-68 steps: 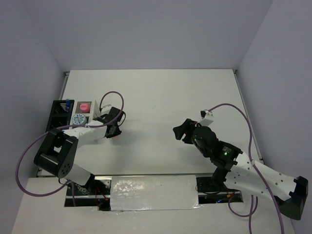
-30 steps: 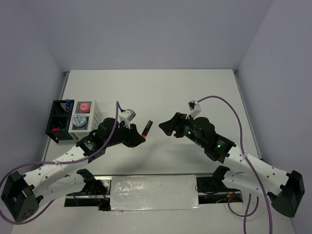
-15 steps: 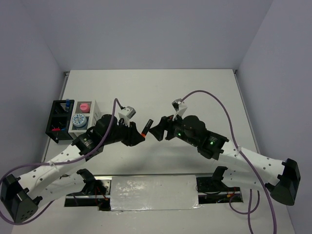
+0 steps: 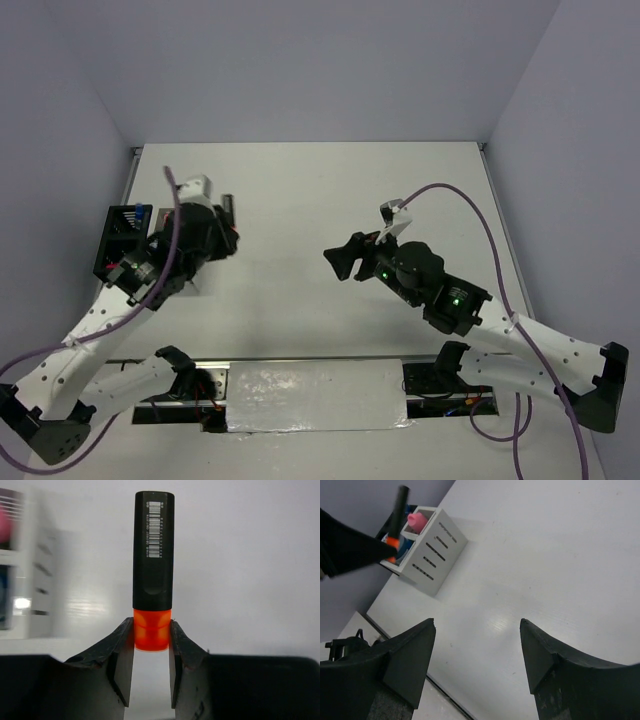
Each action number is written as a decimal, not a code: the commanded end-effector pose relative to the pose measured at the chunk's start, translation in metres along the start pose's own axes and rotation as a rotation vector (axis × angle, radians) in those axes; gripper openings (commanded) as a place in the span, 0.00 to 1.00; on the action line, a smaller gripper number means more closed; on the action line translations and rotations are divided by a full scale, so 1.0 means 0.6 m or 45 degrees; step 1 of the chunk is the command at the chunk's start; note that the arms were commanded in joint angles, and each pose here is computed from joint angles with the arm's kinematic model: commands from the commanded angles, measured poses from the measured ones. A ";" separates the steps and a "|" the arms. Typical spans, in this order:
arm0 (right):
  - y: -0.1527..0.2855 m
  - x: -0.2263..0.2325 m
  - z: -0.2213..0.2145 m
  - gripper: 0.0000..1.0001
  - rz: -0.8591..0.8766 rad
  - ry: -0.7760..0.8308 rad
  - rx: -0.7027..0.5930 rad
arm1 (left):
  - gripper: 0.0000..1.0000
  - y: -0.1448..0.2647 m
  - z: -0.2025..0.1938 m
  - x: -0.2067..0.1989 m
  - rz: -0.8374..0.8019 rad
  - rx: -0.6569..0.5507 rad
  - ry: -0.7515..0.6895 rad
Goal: Sort the stationery into containers
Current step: Pick up the pen from the center of the board.
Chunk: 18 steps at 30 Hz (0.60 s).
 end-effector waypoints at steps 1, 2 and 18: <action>0.014 -0.018 0.004 0.76 -0.055 0.009 -0.028 | 0.00 0.041 0.082 0.133 0.525 -0.191 0.270; 0.017 -0.021 0.002 0.75 -0.062 0.014 -0.019 | 0.00 0.056 0.093 0.151 0.575 -0.203 0.326; 0.053 0.094 0.040 0.75 0.464 0.132 -0.054 | 0.00 0.063 0.091 -0.034 -0.655 -0.077 -0.071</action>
Point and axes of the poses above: each gripper's point midway between its finger pads, its own y axis back along the fingers, its own x axis along the line the jaws close on, z = x × y, the point moved 2 cm from there along y, back along the fingers, and after that the axes turned 2 degrees about y, right-handed, at the moved point
